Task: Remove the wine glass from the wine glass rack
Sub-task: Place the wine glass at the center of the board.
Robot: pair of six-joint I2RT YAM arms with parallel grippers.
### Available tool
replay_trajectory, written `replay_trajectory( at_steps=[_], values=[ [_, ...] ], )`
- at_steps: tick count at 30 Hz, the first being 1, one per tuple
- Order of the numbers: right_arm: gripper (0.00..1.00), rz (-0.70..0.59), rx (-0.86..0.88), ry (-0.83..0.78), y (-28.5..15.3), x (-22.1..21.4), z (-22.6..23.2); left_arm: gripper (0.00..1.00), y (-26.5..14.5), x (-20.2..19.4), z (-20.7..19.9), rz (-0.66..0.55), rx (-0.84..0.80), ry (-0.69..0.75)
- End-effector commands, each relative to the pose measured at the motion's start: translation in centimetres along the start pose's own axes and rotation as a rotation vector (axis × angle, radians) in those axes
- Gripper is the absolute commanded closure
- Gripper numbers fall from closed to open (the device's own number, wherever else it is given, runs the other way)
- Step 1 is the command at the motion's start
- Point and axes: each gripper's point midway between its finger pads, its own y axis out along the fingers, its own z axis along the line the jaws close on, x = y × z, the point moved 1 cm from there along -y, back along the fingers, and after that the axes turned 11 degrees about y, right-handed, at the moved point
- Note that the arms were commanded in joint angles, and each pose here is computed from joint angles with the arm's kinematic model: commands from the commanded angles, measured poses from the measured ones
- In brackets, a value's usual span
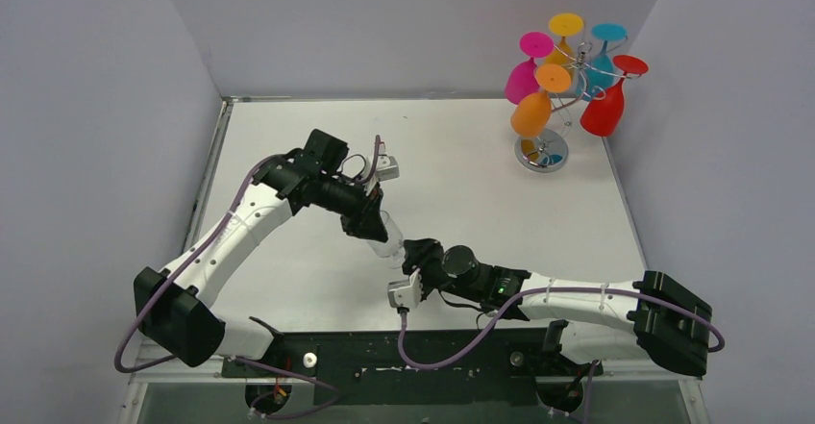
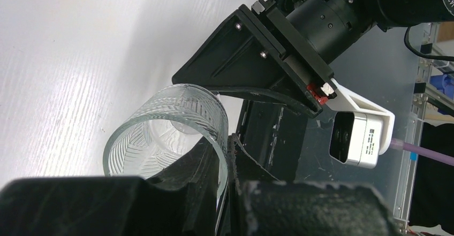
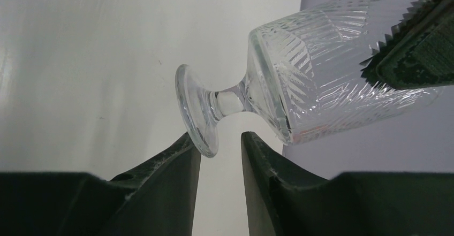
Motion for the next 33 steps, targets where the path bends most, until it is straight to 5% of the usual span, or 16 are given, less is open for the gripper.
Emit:
replay_trajectory(
  at_steps=[1,17,27,33],
  values=[
    [0.66,-0.091,-0.2,0.036,-1.0,2.4,-5.0,1.0,-0.6,0.6,0.0,-0.019,0.055,0.039],
    [0.5,-0.067,-0.374,0.209,-3.6,1.1,-6.8,1.0,-3.6,0.7,7.7,-0.036,0.575,-0.058],
    [0.29,-0.028,-0.639,0.716,-5.5,-0.8,-9.6,1.0,-7.9,-3.9,17.1,-0.054,0.953,-0.431],
    [0.09,-0.037,-0.824,1.142,-6.5,-1.9,-11.0,1.0,-7.6,-4.4,20.1,-0.046,0.993,-0.509]
  ],
)
